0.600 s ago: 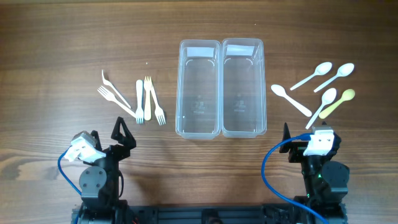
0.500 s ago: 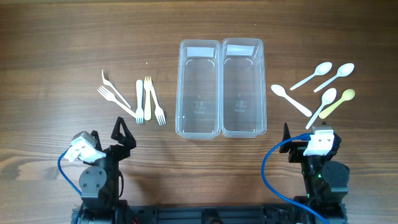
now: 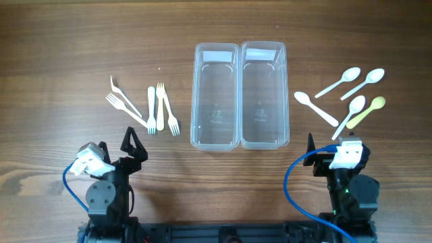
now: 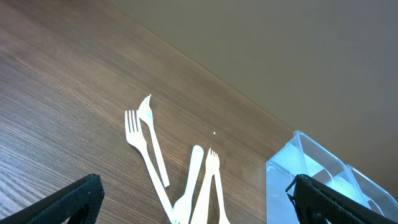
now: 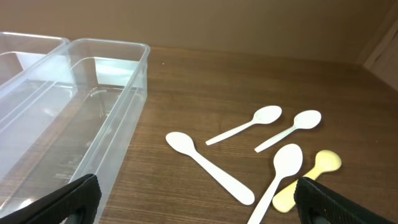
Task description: Pack container
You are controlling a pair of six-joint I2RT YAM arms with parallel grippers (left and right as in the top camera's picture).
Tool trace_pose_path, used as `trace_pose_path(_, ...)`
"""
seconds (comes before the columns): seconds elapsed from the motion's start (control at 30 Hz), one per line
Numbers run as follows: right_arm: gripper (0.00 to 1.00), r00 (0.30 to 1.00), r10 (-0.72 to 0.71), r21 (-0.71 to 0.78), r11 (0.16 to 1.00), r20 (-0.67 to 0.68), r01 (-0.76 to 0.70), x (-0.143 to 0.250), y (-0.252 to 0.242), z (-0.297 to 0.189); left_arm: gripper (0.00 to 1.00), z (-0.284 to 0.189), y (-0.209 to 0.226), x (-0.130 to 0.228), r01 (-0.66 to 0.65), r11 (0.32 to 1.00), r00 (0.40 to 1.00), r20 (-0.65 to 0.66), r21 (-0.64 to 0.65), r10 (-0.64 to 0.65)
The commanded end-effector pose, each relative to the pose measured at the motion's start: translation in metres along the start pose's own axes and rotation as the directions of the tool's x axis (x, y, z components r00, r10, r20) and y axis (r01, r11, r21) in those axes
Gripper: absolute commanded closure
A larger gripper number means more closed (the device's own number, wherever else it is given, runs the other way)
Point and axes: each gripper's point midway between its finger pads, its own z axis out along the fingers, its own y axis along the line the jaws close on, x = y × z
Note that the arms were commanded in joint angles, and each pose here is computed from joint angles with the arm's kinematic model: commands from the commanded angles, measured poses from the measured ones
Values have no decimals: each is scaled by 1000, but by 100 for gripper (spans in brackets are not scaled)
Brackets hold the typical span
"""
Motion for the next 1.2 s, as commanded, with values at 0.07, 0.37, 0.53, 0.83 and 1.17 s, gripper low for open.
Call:
trace_pose_path(0.07, 0, 1000, -6, -20, 1000, 17, 7, -2, 4, 0, 0, 0, -2, 3, 2, 1000, 1000, -7, 15, -2)
trace_pose_path(0.37, 0, 958, 283, -287, 915, -40, -282, -8, 50, -8, 0, 0, -2, 3, 2, 1000, 1000, -7, 15, -2)
trace_pose_path(0.53, 0, 811, 552, -356, 731, -191, -582, -10, 69, -15, 0, -1, -19, 13, 6, 994, 998, -64, 113, 2)
trace_pose_path(0.83, 0, 902, 360, -269, 868, -237, -417, -87, 49, -17, 1, -13, -57, -33, -134, 984, 960, -232, 114, 158)
trace_pose_path(1.17, 0, 741, 170, -69, 958, -649, -279, -102, 20, 74, 0, 41, -68, -33, -203, 979, 822, -545, -9, 165)
